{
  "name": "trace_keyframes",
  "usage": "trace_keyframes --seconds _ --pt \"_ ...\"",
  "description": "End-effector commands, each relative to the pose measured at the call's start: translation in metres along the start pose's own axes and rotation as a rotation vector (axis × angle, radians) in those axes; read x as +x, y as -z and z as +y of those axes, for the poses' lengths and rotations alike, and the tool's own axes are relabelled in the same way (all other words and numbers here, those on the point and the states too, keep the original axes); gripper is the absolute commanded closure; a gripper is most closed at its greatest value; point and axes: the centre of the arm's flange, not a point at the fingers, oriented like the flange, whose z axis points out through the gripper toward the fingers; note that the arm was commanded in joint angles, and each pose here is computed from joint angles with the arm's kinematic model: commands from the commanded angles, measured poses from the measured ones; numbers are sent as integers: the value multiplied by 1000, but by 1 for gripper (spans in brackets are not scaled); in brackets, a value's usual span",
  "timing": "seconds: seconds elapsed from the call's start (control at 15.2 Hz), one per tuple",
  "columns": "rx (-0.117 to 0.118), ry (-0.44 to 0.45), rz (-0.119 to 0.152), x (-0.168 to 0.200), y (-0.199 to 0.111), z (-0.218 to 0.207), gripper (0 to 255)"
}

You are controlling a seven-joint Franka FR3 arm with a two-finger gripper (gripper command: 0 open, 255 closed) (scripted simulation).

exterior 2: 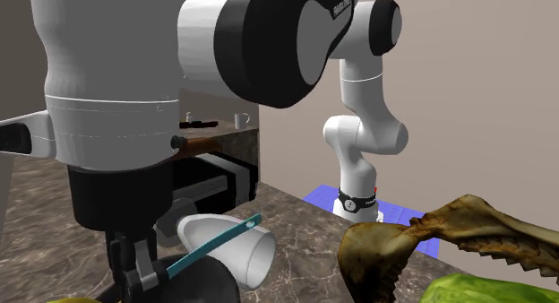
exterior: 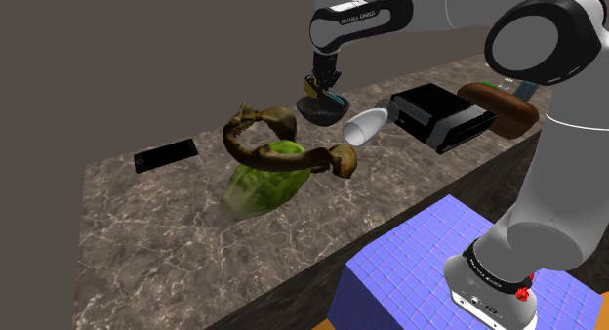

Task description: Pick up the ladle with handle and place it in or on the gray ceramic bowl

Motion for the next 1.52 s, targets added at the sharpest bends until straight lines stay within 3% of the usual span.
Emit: trace_keyframes --seconds 0.0,0.53,0.59,0.92,1.19,1.45 --pt "0 0 0 -1 -12 0 255" --pt "0 0 0 -2 -17 -1 255" --pt "0 0 0 -2 -17 0 0" --pt "0 0 0 -2 -17 -1 0" --pt "0 0 0 -2 33 -1 0" --pt "0 0 0 -2 33 -1 0"
